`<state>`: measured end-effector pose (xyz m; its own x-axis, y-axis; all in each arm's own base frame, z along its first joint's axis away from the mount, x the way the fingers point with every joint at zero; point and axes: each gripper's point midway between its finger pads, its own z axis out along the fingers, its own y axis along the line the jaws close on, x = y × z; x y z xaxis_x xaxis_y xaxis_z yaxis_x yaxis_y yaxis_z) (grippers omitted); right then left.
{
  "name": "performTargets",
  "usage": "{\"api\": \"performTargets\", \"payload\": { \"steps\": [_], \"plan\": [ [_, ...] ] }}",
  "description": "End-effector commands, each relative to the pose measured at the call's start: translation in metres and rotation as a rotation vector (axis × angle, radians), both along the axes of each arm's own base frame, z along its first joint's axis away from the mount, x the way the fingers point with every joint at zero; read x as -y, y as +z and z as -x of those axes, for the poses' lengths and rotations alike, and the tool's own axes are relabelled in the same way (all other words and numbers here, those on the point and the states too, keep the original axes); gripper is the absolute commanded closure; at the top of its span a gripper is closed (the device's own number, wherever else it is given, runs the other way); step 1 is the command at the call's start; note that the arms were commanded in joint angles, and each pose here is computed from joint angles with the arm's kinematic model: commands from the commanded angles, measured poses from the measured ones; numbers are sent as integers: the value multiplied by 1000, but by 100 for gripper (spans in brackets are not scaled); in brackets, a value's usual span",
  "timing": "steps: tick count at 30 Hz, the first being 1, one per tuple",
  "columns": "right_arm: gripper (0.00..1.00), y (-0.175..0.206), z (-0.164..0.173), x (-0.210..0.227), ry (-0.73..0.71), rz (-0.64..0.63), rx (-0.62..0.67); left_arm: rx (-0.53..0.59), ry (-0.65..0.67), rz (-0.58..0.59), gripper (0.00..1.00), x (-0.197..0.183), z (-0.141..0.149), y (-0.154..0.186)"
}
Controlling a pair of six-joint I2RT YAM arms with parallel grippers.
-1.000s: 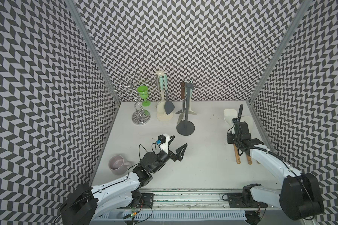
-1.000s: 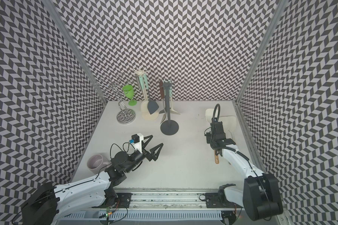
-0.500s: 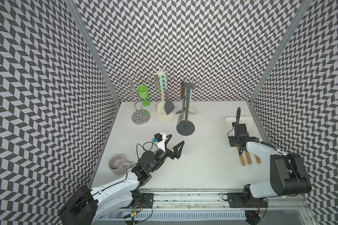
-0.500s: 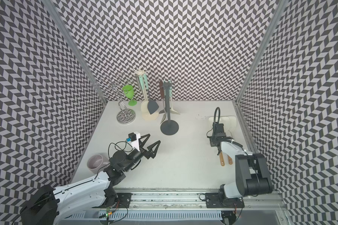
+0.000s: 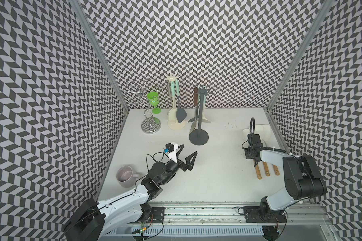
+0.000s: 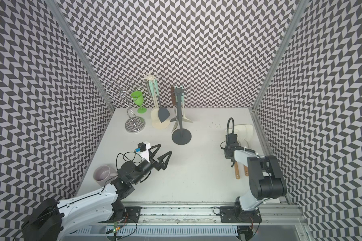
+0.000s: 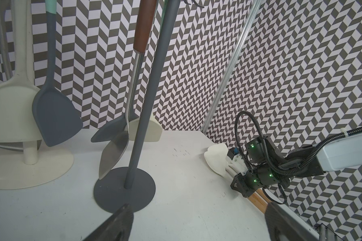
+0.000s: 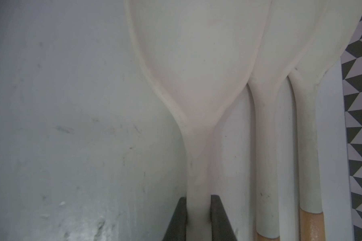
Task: Take the spatula off the kitchen utensil rack
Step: Place the spatula at the center of the board.
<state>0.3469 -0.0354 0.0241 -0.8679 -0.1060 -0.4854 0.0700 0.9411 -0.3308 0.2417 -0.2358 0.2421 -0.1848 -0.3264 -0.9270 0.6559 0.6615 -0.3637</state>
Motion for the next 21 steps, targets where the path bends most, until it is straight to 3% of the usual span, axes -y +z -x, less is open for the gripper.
{"api": "performTargets", "payload": {
  "steps": [1,8,12,21],
  "plan": [
    [100,11,-14,11,-52,47,61,4,-5,4,0,-2,1,-1],
    [100,6,-17,11,-44,56,56,7,-4,0,0,-2,1,0],
    [89,3,-19,7,-27,40,52,9,-1,1,0,-3,1,0],
    [81,2,-18,7,-14,45,40,19,5,7,0,-6,3,4]
  ]
}}
